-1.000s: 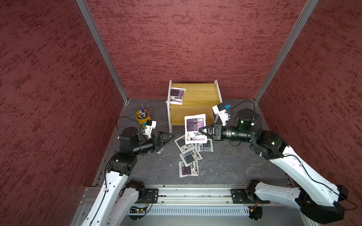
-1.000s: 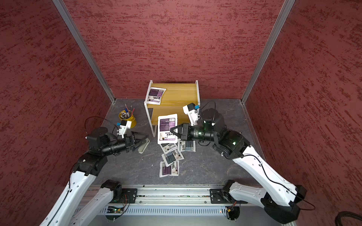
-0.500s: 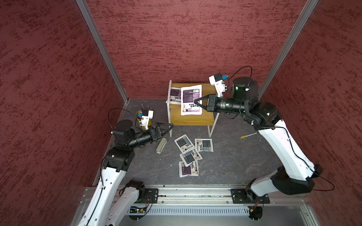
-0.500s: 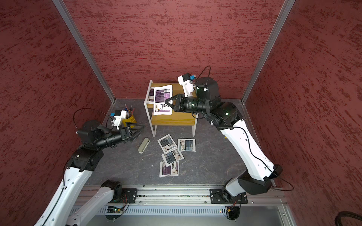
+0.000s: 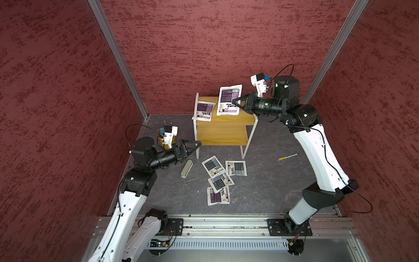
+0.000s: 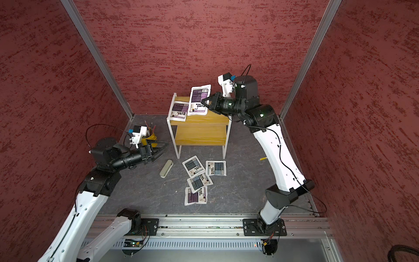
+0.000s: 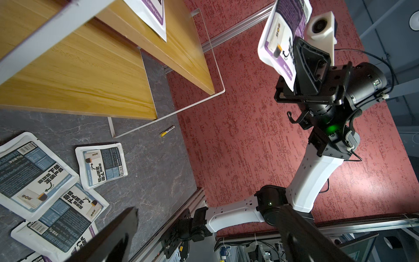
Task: Place the bagged coffee beans on the shelf by color
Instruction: Place the bagged coffee beans on the shelf.
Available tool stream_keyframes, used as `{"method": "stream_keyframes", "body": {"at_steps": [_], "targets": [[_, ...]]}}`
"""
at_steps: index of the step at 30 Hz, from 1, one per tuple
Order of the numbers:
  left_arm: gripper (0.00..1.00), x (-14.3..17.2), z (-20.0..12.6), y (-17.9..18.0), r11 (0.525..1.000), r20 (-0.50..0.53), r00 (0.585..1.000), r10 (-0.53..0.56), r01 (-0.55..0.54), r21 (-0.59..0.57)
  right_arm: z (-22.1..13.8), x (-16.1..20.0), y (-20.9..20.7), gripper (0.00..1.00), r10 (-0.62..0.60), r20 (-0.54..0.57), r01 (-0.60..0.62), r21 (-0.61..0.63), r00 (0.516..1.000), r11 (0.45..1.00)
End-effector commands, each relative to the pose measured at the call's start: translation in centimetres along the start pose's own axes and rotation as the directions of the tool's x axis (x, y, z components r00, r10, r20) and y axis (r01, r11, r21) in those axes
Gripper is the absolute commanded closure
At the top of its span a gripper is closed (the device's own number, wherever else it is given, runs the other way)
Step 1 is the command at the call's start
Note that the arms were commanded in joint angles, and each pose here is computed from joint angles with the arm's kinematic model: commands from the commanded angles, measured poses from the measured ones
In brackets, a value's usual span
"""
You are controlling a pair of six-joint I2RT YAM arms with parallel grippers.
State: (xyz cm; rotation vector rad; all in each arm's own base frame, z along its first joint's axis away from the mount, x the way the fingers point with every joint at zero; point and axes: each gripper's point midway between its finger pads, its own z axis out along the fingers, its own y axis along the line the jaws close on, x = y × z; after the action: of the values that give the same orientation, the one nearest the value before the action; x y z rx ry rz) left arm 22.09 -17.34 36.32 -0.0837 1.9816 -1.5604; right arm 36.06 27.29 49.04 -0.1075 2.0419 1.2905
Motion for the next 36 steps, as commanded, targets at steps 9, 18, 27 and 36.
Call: {"method": "stream_keyframes", "body": {"at_steps": [9,18,27,36], "targets": [[0.00,1.1,-0.2,1.6,0.999,-0.038,0.999,-0.020,0.019,-0.046,3.4,-1.9,-4.0,0.92,0.098,-0.040,-0.098,0.000,0.994,0.995],[0.00,1.3,-0.5,2.5,0.997,-0.038,0.998,-0.041,0.039,-0.062,5.8,-1.3,-6.6,0.92,0.153,-0.094,-0.153,0.014,0.984,0.988],[0.00,1.3,-0.6,3.0,0.996,-0.035,0.998,-0.054,0.052,-0.070,6.4,-1.1,-8.2,0.92,0.173,-0.106,-0.169,0.046,0.979,0.985],[0.00,1.4,-0.9,3.2,0.996,-0.036,0.998,-0.059,0.056,-0.073,6.8,-1.0,-9.3,0.89,0.193,-0.114,-0.187,0.061,0.974,0.980]]}}
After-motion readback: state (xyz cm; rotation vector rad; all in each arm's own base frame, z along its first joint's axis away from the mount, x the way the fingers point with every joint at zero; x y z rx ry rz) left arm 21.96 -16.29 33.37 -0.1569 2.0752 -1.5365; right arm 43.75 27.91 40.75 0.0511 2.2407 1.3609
